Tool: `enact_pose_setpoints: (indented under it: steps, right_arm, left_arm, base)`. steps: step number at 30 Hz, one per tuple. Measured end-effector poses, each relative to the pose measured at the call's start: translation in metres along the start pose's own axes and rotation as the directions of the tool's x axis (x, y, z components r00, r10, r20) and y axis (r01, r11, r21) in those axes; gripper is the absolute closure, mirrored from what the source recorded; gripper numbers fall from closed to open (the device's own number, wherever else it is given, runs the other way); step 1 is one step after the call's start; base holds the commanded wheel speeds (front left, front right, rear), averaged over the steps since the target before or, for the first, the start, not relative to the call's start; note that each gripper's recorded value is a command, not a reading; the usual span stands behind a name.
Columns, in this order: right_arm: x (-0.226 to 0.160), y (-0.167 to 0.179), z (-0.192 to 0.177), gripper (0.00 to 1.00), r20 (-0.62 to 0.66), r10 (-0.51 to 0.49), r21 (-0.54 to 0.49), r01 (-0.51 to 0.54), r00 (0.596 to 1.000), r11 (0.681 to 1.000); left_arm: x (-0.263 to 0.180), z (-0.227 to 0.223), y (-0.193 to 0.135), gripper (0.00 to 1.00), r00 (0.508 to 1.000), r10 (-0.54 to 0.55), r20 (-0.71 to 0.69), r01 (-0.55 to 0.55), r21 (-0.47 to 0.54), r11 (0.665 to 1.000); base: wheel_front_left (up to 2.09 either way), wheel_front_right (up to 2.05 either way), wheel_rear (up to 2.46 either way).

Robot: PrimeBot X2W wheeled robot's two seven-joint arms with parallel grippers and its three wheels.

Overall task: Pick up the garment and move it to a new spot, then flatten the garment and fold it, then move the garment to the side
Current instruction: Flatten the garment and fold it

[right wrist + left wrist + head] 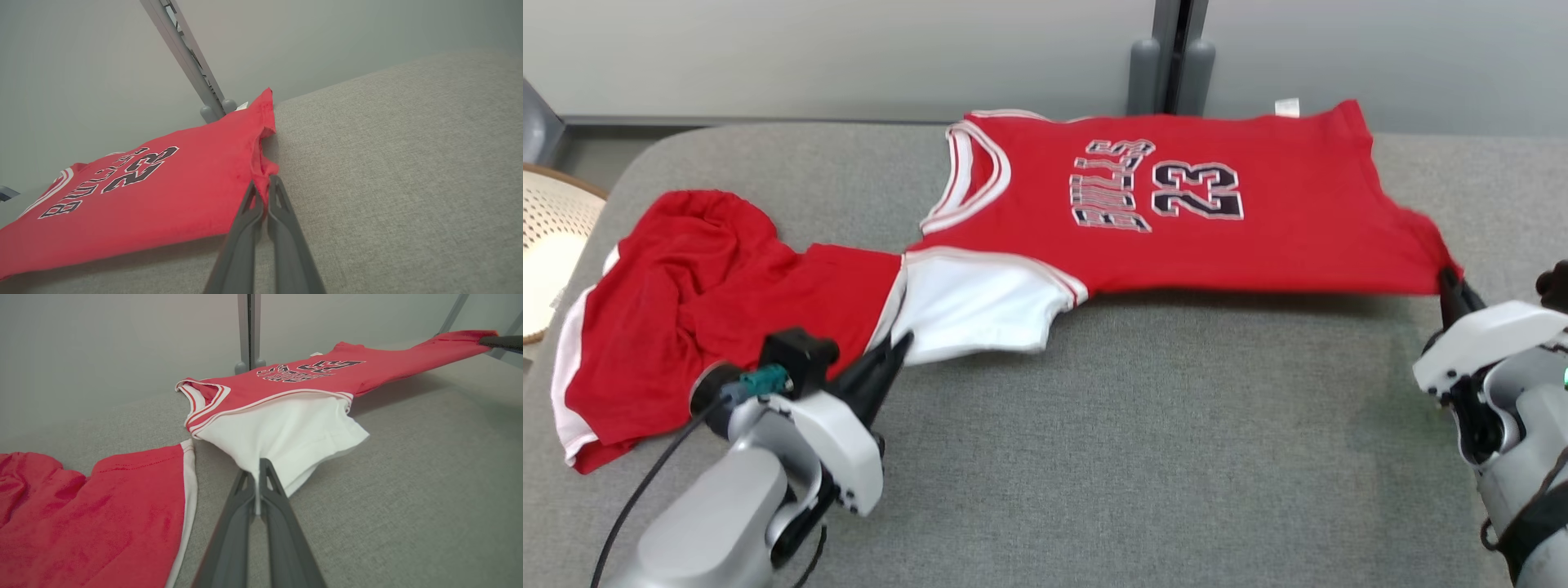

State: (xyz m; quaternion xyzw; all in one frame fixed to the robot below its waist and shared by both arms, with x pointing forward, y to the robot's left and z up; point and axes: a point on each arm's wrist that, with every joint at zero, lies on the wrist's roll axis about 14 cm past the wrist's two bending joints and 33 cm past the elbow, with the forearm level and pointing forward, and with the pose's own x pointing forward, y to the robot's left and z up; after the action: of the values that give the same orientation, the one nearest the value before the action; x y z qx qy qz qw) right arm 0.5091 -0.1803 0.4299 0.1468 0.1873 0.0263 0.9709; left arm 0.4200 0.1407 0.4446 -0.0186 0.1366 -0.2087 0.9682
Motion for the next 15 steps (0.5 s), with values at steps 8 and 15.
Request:
enact_pose_setpoints:
  steps: [8,15]
  right_arm:
    - [-0.028,-0.005,-0.015,1.0,-0.13,0.021,-0.073,-0.031,0.991,0.997]
    - [-0.057,-0.022,-0.036,1.0,-0.279,0.009,-0.103,-0.039,0.96,0.994]
  left_arm:
    - [-0.041,-0.017,-0.034,1.0,0.985,-0.124,-0.119,0.118,-0.051,0.992]
    - [-0.073,-0.018,-0.048,1.0,0.963,-0.194,-0.186,0.184,-0.072,0.98]
  base:
    - [0.0,0.0,0.0]
    - [0.0,0.0,0.0]
